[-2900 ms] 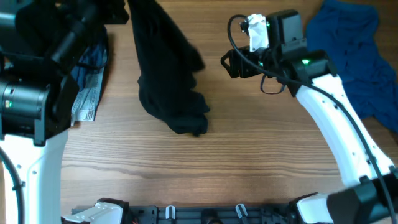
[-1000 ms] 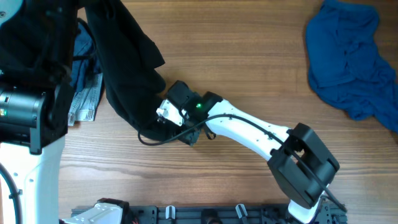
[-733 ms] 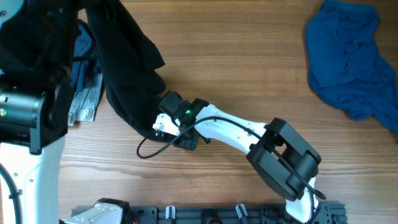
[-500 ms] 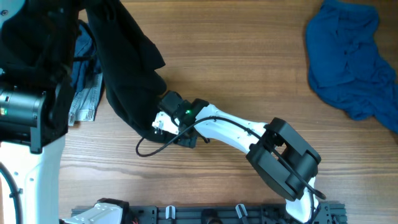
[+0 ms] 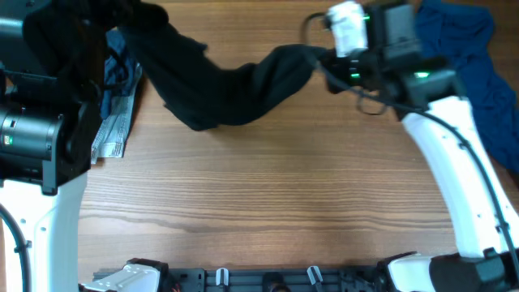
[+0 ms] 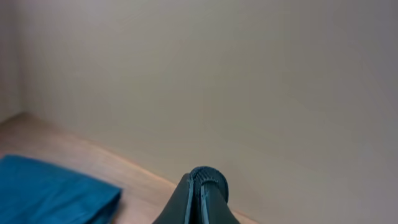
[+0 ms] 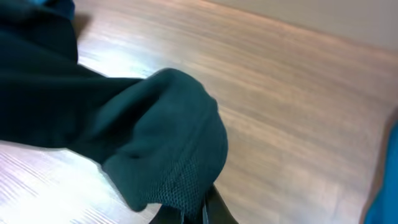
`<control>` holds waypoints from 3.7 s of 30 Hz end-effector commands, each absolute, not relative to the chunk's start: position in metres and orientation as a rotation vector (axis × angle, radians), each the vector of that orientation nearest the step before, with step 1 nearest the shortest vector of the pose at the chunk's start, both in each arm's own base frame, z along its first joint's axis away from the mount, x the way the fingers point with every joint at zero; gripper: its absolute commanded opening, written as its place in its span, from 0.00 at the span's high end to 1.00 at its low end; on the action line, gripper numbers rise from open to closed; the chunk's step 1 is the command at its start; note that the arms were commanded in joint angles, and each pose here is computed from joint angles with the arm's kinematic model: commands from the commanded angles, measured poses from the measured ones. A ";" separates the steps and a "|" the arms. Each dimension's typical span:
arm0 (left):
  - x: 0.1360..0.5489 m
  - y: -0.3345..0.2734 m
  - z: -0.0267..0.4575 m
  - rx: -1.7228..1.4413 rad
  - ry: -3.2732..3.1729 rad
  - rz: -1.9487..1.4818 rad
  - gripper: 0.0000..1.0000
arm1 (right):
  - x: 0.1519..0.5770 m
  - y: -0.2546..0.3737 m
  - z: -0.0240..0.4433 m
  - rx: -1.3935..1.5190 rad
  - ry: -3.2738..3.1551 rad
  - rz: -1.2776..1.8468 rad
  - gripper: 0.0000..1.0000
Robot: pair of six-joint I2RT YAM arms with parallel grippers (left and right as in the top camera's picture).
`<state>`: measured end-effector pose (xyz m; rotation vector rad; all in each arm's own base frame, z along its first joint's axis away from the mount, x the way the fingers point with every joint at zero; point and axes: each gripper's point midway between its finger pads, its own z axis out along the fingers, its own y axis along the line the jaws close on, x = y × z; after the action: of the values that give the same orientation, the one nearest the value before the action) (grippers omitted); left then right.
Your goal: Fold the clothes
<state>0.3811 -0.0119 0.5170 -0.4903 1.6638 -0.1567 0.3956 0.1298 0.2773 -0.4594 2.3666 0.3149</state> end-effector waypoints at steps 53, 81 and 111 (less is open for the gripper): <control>0.380 -0.062 0.235 -0.518 2.844 -0.119 0.96 | 0.260 0.018 0.116 0.392 2.910 0.694 0.96; 0.394 -0.076 0.240 -0.526 2.789 -0.246 0.96 | 0.332 0.217 0.047 -0.117 3.012 0.503 0.36; 0.401 -0.072 0.463 -0.300 2.096 -0.407 0.96 | 0.378 0.094 0.346 0.113 2.302 0.374 0.96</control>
<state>0.4431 -0.0851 0.3914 -0.3551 2.2639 -0.4129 0.3862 0.1221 0.3599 0.0524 2.2317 0.5037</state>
